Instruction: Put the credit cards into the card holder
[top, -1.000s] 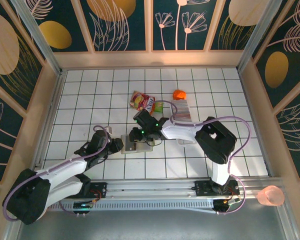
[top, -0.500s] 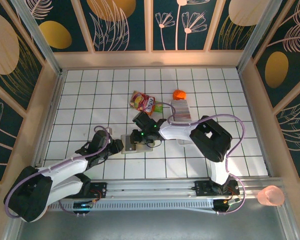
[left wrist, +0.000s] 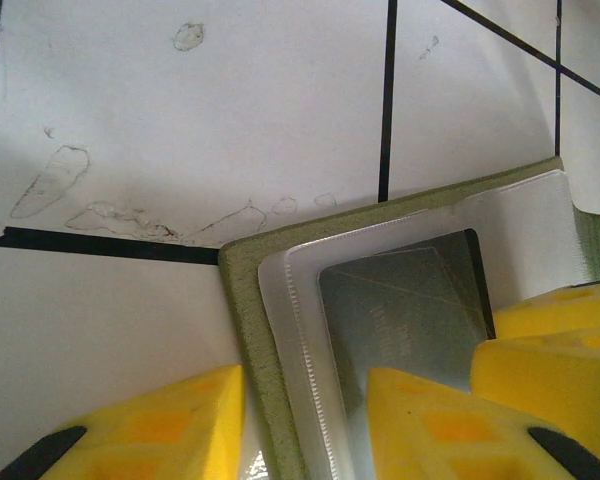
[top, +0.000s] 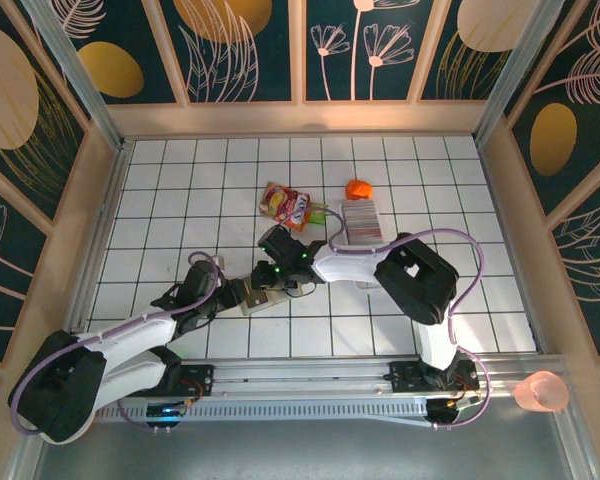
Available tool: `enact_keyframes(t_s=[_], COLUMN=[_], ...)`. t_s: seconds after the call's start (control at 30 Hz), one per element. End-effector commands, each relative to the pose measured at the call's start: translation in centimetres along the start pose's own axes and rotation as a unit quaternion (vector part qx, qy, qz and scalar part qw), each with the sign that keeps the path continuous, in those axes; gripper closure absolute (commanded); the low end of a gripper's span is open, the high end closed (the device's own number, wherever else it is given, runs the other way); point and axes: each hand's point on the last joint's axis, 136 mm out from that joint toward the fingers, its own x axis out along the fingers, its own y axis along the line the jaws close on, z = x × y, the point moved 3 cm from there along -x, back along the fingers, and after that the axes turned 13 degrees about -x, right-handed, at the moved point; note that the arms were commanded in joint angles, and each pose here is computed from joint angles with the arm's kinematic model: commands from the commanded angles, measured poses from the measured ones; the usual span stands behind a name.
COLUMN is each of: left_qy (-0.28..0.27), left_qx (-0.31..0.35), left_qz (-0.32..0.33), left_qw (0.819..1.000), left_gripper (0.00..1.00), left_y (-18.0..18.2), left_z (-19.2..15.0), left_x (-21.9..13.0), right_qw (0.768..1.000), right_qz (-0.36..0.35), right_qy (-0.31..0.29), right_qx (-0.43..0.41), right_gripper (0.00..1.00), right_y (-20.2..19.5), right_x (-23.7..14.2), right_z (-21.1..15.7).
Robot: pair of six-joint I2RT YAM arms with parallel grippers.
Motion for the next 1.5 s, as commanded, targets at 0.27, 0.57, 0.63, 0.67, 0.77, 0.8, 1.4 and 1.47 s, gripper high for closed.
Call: enact_keyframes(t_s=[0.27, 0.57, 0.63, 0.67, 0.77, 0.8, 1.4, 1.47], left_qy=[0.005, 0.024, 0.035, 0.038, 0.052, 0.054, 0.116, 0.124], left_qx=[-0.006, -0.029, -0.034, -0.038, -0.038, -0.037, -0.055, -0.066], left_qz=[0.004, 0.029, 0.028, 0.027, 0.023, 0.026, -0.039, -0.069], left_qw=[1.0, 0.999, 0.998, 0.998, 0.998, 0.998, 0.991, 0.988], left_gripper=[0.63, 0.63, 0.63, 0.62, 0.61, 0.61, 0.65, 0.65], left_y=[0.2, 1.0, 1.0, 1.0, 0.8, 0.8, -3.6, -4.6], left_z=[-0.3, -0.9, -1.3, -1.4, -1.9, -1.9, -3.0, -3.1], left_x=[-0.2, -0.3, -0.2, -0.1, 0.2, 0.3, 1.0, 0.9], right_qw=[0.996, 0.993, 0.991, 0.99, 0.989, 0.988, 0.99, 0.99], right_qz=[-0.072, -0.112, -0.13, -0.135, -0.146, -0.153, -0.144, -0.138], right_qy=[-0.041, -0.003, 0.001, 0.004, 0.007, 0.008, -0.015, -0.015], right_qx=[-0.025, -0.028, -0.026, -0.024, -0.019, -0.016, -0.004, -0.003], right_gripper=[0.72, 1.0, 1.0, 1.0, 1.0, 1.0, 1.0, 1.0], right_y=[-1.4, -3.8, -4.7, -5.1, -6.0, -6.4, -7.2, -7.1], right_x=[-2.9, 0.1, 0.1, 0.2, 0.4, 0.4, -0.2, -0.2], right_z=[0.9, -1.3, -1.9, -2.3, -3.0, -3.2, -3.9, -4.0])
